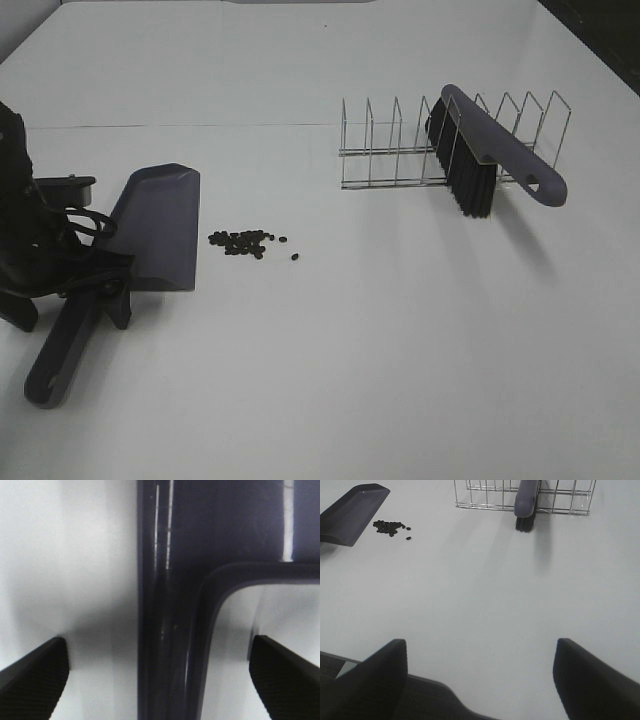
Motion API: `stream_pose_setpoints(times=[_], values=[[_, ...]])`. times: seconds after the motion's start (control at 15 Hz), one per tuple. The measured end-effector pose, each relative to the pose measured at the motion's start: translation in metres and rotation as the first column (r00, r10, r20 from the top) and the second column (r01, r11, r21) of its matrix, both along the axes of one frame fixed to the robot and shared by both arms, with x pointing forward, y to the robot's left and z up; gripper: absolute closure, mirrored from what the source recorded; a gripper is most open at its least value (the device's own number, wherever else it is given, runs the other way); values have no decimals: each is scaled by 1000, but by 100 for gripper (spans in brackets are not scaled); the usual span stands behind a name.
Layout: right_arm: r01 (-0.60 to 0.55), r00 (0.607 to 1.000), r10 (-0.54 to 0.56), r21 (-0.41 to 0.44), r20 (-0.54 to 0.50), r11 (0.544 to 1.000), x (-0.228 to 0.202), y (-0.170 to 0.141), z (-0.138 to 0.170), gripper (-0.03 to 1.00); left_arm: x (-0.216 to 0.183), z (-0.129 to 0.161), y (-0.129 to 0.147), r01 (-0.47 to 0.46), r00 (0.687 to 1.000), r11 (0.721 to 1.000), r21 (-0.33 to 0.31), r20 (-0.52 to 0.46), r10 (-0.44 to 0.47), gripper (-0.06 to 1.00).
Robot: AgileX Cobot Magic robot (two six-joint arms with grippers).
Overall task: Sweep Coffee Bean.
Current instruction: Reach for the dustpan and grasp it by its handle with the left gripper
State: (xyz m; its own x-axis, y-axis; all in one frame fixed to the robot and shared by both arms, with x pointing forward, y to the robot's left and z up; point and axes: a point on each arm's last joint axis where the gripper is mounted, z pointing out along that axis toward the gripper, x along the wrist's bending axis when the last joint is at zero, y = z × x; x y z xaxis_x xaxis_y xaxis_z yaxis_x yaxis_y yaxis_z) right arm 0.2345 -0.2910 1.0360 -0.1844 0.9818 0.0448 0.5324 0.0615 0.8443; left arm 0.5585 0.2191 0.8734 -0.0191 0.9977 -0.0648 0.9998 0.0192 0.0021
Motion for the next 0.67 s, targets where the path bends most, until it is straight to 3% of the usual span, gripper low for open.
stream_pose_setpoints(times=[0.2,0.6,0.67], values=[[0,1000,0,0,0,1000,0,0,0,21,3,0,0,-2,1000,1000,-5,28,2,14],[0,1000,0,0,0,1000,0,0,0,21,7,-10,-2,-3,1000,1000,-2,8,3,59],[0,1000,0,0,0,1000,0,0,0,21,7,-10,-2,-1,1000,1000,-3,7,1,61]])
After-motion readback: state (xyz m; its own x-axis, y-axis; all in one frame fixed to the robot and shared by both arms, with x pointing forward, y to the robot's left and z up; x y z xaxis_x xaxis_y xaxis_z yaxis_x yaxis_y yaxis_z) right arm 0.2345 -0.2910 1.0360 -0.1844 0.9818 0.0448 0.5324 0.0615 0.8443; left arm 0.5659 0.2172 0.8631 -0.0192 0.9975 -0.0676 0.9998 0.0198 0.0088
